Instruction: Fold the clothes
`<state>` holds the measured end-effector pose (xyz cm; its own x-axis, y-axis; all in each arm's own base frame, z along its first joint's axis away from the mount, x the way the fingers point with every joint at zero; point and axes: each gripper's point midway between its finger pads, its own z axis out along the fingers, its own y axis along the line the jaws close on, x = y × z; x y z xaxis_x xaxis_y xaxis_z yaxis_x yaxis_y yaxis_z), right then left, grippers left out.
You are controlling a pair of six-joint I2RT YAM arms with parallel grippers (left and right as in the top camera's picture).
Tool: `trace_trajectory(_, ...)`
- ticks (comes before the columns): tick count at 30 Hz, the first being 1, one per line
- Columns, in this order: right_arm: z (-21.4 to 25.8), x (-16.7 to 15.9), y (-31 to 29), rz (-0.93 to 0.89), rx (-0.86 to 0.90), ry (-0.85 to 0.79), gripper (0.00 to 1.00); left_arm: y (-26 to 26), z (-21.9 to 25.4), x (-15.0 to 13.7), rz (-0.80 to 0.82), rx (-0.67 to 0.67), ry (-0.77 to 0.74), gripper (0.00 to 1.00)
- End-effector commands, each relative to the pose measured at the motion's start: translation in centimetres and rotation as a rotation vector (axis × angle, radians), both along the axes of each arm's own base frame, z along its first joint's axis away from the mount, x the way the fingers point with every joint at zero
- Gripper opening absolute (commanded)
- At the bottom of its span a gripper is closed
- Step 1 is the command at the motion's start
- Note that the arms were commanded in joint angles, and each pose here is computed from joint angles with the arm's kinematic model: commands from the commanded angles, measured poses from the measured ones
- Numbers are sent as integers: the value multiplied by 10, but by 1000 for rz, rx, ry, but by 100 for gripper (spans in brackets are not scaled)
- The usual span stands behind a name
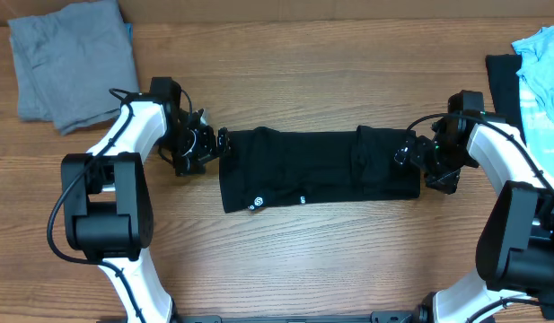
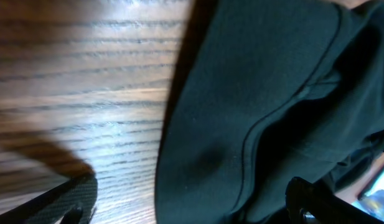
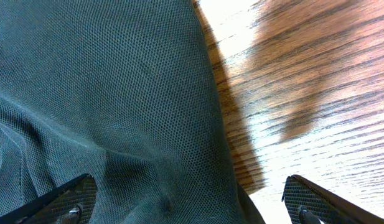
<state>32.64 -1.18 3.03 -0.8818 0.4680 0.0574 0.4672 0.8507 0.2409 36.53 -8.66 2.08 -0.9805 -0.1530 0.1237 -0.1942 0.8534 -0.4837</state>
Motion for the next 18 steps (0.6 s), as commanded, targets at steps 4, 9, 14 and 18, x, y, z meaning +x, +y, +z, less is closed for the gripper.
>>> trace_trajectory(4,14,9,-5,-5,-13,-51,100,-12,0,-3,-31,-70,-37,100)
trace_trajectory(9,14,9,-5,-5,-13,-51,100,-17,-3,-5,-45,-81,-46,100)
trace_trajectory(14,14,8,-5,-5,-13,-49,100,-17,-9,-13,-44,-83,-26,100)
trace_trajectory(18,14,8,-5,-5,-13,-50,100,-20,-14,-21,-51,-83,-4,100)
